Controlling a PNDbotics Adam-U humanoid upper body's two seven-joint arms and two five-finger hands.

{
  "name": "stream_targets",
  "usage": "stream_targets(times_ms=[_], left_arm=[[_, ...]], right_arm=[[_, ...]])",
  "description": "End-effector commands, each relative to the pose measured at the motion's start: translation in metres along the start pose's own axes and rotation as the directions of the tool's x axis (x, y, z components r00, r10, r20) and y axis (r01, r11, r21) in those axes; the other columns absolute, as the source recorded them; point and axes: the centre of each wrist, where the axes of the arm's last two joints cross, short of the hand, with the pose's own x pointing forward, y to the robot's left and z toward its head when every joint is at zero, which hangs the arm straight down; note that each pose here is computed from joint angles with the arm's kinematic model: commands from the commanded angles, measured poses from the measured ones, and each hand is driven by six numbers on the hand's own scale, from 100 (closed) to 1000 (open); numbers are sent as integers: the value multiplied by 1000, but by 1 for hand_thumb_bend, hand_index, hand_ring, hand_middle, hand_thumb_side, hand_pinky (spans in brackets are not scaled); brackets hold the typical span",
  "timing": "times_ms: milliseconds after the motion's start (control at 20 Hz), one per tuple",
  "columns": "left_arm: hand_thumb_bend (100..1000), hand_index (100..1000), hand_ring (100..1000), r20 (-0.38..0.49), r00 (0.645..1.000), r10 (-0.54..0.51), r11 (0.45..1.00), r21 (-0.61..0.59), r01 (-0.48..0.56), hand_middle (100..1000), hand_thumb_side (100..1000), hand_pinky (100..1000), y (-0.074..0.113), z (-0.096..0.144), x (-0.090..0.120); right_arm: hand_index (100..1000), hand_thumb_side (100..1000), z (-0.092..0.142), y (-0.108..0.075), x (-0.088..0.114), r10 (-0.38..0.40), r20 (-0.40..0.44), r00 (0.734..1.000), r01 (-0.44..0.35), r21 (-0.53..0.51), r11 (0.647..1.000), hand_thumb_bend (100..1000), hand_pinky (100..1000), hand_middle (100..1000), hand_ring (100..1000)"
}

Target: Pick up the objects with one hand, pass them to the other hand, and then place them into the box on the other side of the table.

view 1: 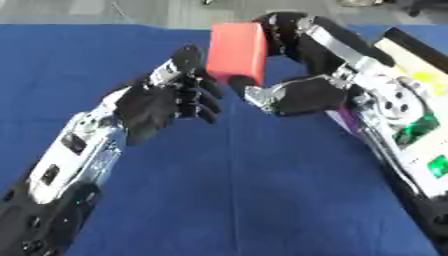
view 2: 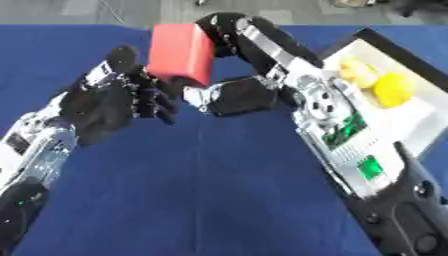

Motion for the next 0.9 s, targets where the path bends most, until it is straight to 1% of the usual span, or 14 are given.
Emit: stream_targets(times_ms=[50, 150, 200, 250, 300, 400, 450, 600, 650, 800, 900], left_arm=[[719, 735, 591, 1, 1000, -22, 997, 68, 22, 575, 639, 626, 15, 9, 0], [698, 733, 589, -12, 1000, -15, 993, 113, 17, 573, 640, 624, 24, 16, -6], [668, 732, 587, -18, 1000, -13, 991, 131, 15, 571, 641, 623, 27, 18, -9], [662, 731, 586, -29, 1000, -10, 987, 163, 14, 570, 641, 622, 34, 24, -12], [622, 728, 580, -38, 999, -7, 981, 194, 15, 567, 644, 619, 39, 30, -15], [577, 725, 569, -56, 998, -2, 960, 278, 17, 561, 643, 612, 53, 44, -20], [571, 724, 567, -60, 998, -1, 946, 322, 20, 561, 644, 610, 59, 52, -21], [507, 715, 545, -65, 998, -18, 888, 457, 46, 553, 654, 593, 74, 72, -23], [500, 715, 542, -68, 997, -29, 860, 506, 60, 553, 654, 591, 78, 79, -22], [480, 723, 539, -69, 995, -70, 781, 617, 98, 575, 650, 584, 86, 95, -18], [470, 728, 541, -72, 990, -125, 725, 675, 140, 589, 643, 582, 88, 104, -12]], right_arm=[[627, 100, 4, -12, 3, 12, 22, 1000, -11, -39, 999, 267, 867, 456, 799], [626, 100, 6, -17, 1, 8, 31, 999, -6, -59, 998, 264, 867, 456, 799], [626, 100, 7, -19, 0, 7, 35, 999, -4, -68, 998, 261, 866, 456, 799], [626, 100, 9, -23, -2, 8, 40, 999, -5, -83, 996, 259, 866, 456, 799], [625, 100, 11, -27, -3, 10, 45, 999, -5, -101, 995, 255, 866, 457, 798], [627, 100, 17, -39, -8, 14, 48, 999, -6, -148, 989, 250, 866, 458, 798], [627, 100, 21, -44, -11, 14, 45, 999, -6, -173, 985, 249, 866, 459, 798], [635, 100, 34, -60, -21, 5, 15, 1000, -2, -247, 969, 241, 866, 461, 799], [636, 100, 40, -65, -26, -3, -6, 1000, 2, -275, 961, 240, 866, 461, 800], [641, 100, 58, -78, -39, -26, -70, 997, -2, -375, 927, 238, 866, 462, 798], [644, 100, 69, -85, -46, -27, -117, 993, -27, -437, 899, 238, 866, 465, 798]])
